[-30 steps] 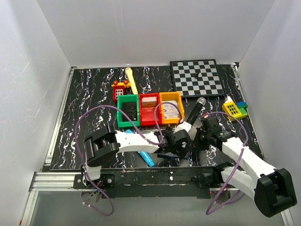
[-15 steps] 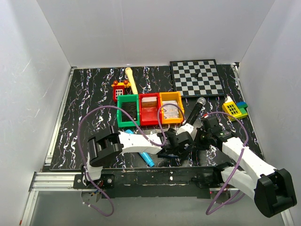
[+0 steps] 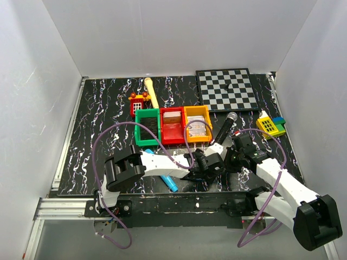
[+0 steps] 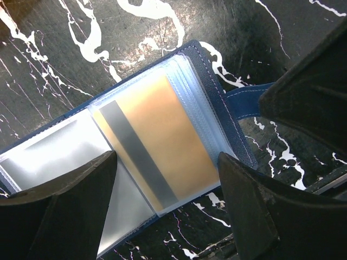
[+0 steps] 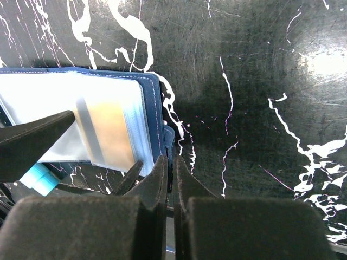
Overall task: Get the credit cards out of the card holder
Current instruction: Remove the credit card from the card holder.
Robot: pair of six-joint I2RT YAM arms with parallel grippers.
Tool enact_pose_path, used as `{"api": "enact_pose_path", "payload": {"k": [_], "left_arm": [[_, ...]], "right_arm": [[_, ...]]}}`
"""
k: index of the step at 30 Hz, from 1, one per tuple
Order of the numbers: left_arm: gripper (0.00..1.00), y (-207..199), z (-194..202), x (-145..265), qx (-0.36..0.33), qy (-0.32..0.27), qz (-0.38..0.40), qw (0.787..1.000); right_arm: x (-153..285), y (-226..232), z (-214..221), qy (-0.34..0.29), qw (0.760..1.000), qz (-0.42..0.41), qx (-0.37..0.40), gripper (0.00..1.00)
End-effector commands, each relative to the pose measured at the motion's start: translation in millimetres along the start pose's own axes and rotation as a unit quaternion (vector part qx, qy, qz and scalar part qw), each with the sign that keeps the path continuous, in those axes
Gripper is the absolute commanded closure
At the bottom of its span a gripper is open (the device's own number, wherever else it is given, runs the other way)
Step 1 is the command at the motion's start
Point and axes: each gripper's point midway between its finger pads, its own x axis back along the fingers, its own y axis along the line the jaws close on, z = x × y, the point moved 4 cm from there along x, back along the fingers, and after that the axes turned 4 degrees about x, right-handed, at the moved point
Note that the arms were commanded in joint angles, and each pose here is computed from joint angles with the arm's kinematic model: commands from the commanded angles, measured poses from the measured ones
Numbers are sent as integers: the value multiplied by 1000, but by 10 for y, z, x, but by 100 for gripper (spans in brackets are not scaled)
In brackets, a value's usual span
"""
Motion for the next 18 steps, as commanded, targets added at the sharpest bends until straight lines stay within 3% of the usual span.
{"api": "enact_pose_path", "payload": {"k": [1, 18], "left_arm": [[27, 80, -42, 108, 5, -12, -21, 1000], [21, 361, -66, 303, 42, -40, -77, 995]], "right_arm": [[9, 26, -6, -7, 1000, -10, 4, 99], [6, 35, -15, -6, 1000, -13, 7, 99]]}}
